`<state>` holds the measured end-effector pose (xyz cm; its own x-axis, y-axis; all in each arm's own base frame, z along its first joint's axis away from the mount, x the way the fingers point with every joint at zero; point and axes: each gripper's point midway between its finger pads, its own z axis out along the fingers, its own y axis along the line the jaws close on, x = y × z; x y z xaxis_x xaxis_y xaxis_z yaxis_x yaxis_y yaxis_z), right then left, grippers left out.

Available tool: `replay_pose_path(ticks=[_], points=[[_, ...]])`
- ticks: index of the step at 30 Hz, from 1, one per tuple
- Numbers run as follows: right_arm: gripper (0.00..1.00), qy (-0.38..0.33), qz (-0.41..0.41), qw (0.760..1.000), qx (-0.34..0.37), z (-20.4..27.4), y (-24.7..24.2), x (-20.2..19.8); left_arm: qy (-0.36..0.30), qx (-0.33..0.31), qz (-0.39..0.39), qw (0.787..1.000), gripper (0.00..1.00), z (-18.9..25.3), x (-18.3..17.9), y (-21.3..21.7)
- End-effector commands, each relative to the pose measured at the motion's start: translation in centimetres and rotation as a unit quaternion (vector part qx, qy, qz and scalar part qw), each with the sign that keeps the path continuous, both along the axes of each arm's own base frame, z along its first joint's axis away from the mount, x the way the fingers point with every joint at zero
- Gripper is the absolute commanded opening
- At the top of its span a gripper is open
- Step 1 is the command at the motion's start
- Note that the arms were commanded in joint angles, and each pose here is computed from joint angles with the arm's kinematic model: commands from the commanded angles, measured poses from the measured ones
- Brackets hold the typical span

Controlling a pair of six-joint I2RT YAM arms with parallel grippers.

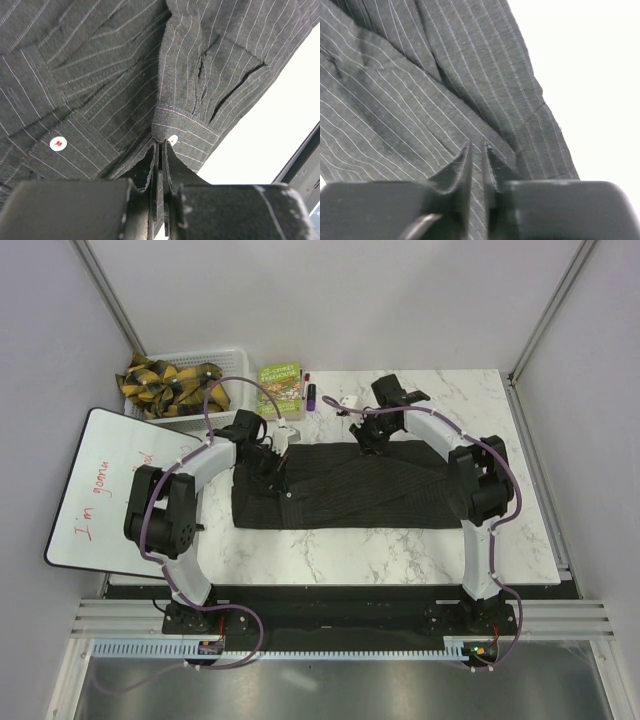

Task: Fold and stack the long sleeve shirts
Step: Fold the shirt

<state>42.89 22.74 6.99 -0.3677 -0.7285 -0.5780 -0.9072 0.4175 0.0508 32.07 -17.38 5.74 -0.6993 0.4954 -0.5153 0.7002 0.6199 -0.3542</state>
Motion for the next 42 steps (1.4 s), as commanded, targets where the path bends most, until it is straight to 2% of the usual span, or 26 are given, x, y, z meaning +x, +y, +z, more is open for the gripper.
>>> replay_pose_path(ticks=[1, 3, 8, 20, 31, 34, 35, 40, 42], points=[[0.32, -0.029, 0.02, 0.999, 0.035, 4.0, 1.3, 0.9, -0.033, -0.002, -0.028, 0.999, 0.06, 1.6, 0.9, -0.7], [0.46, -0.02, 0.02, 0.999, 0.036, 3.6, 1.5, 1.0, -0.032, 0.003, -0.029, 0.999, 0.06, 1.2, 1.1, -0.8], [0.53, -0.018, 0.021, 0.999, 0.029, 2.8, 1.6, 1.4, -0.05, 0.007, -0.031, 0.998, 0.05, 1.8, 2.5, -1.3], [0.54, -0.006, 0.071, 0.997, 0.019, 0.7, 3.5, 0.0, -0.045, 0.018, -0.033, 0.998, 0.05, 1.2, 2.1, -0.9], [0.59, 0.005, 0.083, 0.997, 0.0, -1.4, 4.2, -0.5, -0.046, 0.022, -0.033, 0.998, 0.04, 1.1, 2.1, -0.7], [0.54, 0.007, 0.087, 0.996, -0.003, -1.6, 4.1, -0.6, -0.044, 0.022, -0.033, 0.998, 0.04, 1.0, 2.0, -0.8], [0.46, 0.005, 0.09, 0.996, -0.003, -1.5, 4.1, -0.6, -0.045, 0.024, -0.034, 0.998, 0.04, 1.0, 2.0, -0.7], [0.27, 0.005, 0.1, 0.995, -0.012, -1.3, 3.7, -0.9, -0.044, 0.027, -0.035, 0.998, 0.04, 0.7, 2.0, -0.6], [0.17, 0.004, 0.108, 0.994, -0.015, -1.3, 3.7, -1.1, -0.045, 0.026, -0.035, 0.998, 0.04, 0.8, 2.1, -0.7]])
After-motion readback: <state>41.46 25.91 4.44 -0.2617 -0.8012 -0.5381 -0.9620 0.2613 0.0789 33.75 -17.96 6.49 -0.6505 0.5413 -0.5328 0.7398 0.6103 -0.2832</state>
